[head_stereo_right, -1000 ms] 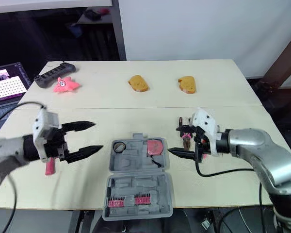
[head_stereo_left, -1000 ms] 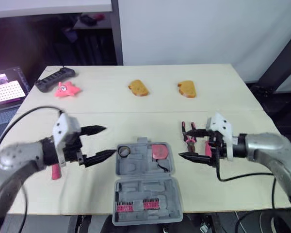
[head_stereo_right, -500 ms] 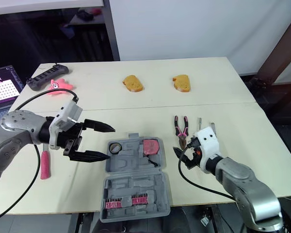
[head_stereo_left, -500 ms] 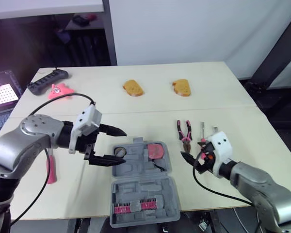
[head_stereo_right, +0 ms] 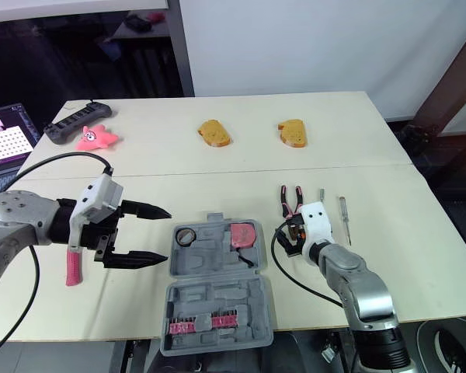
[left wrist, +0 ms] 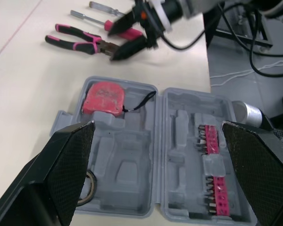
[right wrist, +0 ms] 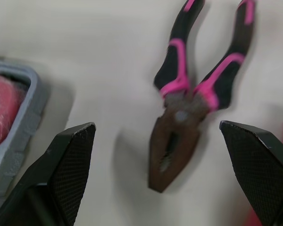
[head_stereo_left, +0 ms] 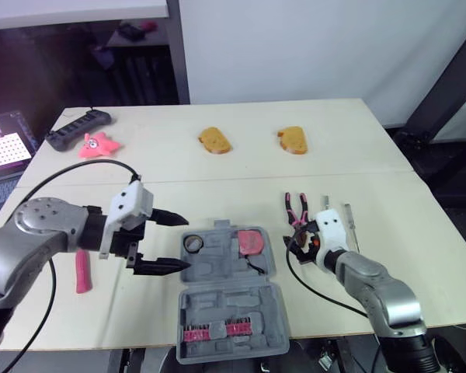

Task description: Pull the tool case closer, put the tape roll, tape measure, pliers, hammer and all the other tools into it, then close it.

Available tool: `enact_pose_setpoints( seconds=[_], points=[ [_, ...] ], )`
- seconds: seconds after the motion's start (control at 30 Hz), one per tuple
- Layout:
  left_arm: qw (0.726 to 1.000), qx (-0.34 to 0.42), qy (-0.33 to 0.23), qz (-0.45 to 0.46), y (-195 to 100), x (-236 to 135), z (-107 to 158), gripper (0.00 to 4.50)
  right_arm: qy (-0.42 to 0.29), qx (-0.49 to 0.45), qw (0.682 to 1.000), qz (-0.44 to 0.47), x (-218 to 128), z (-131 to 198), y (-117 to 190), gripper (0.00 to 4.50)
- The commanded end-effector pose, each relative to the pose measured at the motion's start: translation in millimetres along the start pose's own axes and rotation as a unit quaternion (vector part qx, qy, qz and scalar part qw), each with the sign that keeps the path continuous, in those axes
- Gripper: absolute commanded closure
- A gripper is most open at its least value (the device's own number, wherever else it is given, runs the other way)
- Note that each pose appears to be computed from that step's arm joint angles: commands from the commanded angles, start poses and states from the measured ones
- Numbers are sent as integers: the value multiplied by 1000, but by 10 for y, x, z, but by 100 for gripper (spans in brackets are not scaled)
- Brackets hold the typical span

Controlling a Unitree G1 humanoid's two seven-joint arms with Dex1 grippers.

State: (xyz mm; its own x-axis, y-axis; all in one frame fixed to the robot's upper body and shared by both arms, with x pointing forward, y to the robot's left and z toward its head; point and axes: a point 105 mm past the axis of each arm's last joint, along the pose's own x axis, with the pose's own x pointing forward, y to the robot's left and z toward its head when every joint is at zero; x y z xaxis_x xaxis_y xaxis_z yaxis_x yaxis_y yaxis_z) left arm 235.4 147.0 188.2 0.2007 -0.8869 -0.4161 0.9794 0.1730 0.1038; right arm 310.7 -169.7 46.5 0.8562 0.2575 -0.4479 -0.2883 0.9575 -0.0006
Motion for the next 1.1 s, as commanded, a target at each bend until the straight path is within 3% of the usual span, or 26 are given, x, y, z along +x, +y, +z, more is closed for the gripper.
enact_pose_setpoints(
  seconds=[0.03, 0.1, 0.13, 0.17, 0.3, 0.37, 0.4, 0.6, 0.8, 0.93, 1.1],
  points=[
    [1000, 14, -11, 12, -29, -46, 103, 0, -28, 17, 999, -13, 45, 87, -37, 3],
    [1000, 14, -13, 15, -34, -56, 116, 0, -32, 36, 999, -23, 63, 70, -62, 3],
    [1000, 13, -13, 17, -32, -59, 115, 0, -33, 36, 998, -27, 70, 59, -76, 43],
    [1000, 13, -12, 18, -29, -60, 111, 0, -34, 37, 998, -30, 77, 52, -85, 56],
    [1000, 12, -12, 19, -20, -45, 101, 0, -43, 45, 997, -40, 113, 42, -111, 221],
    [1000, 11, -13, 20, -8, -40, 100, 0, -44, 44, 997, -40, 134, 32, -100, 328],
    [1000, 11, -13, 20, -2, -39, 98, 0, -45, 43, 997, -39, 143, 29, -91, 355],
    [1000, 4, -14, 25, 21, -35, 55, 0, -63, 29, 997, -21, 153, 93, -26, 355],
    [999, -8, -12, 38, 40, -47, -62, 0, -116, -25, 993, 20, 86, 498, 27, 355],
    [998, -16, -22, 52, 62, -61, -118, 0, -127, -108, 983, 73, 15, 773, 149, 355],
    [997, -22, -36, 66, 69, -103, -216, 0, -96, -233, 949, 188, -196, 1040, 300, 355]
  ],
)
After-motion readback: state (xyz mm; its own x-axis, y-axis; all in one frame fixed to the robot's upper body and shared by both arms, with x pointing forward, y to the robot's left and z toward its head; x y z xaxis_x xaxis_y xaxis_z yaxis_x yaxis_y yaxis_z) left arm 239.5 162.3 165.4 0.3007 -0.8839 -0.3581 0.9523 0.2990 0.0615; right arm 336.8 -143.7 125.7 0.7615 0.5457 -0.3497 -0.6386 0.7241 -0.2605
